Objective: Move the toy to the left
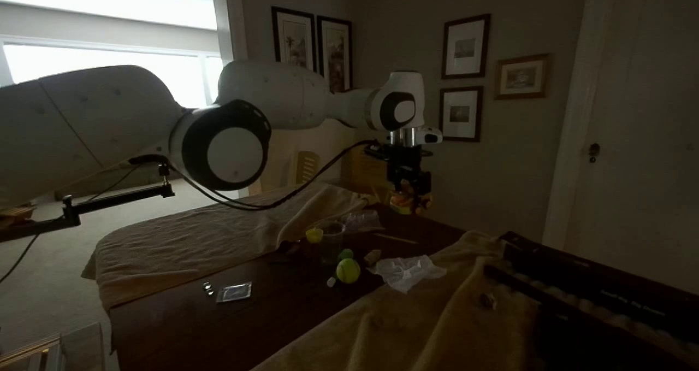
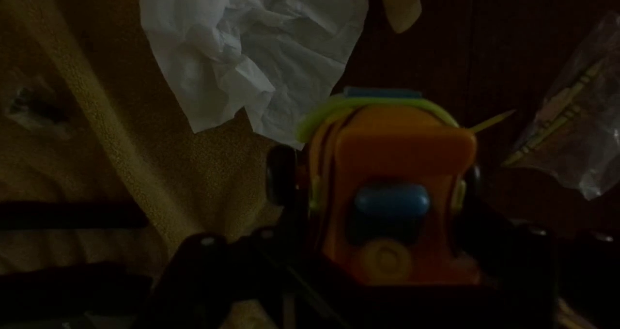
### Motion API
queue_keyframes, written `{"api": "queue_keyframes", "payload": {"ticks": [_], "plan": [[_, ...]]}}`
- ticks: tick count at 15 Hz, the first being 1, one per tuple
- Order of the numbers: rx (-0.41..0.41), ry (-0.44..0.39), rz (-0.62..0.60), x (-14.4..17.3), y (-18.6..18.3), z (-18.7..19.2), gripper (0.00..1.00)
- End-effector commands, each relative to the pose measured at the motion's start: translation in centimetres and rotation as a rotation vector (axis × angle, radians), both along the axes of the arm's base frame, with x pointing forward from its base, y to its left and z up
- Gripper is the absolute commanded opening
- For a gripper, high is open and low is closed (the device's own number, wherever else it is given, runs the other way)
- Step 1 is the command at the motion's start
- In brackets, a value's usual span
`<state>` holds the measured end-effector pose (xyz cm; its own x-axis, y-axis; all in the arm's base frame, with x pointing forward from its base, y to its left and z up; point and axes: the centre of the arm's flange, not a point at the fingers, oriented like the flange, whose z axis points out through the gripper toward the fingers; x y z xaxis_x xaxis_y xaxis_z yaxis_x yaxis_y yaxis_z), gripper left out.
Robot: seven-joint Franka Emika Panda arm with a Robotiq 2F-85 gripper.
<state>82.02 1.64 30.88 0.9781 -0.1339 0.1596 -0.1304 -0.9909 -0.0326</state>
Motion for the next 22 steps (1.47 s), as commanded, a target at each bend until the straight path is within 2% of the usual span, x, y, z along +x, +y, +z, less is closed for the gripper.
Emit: {"api": "queue_keyframes", "payload": {"ticks": [1, 4, 10, 16, 22], "plan": [[-0.036, -0.020, 0.190, -0.2, -1.0, 0.5, 0.49], [-0.060, -0.023, 0.350, 0.1, -2.0, 1.1, 0.49], [-0.126, -0.031, 0.669, 3.2, -2.4, 4.4, 0.49], [-0.148, -0.038, 0.983, 5.8, 3.5, 6.8, 0.49], [-0.167, -0.030, 1.294, 5.7, 10.2, 7.3, 0.49]]}}
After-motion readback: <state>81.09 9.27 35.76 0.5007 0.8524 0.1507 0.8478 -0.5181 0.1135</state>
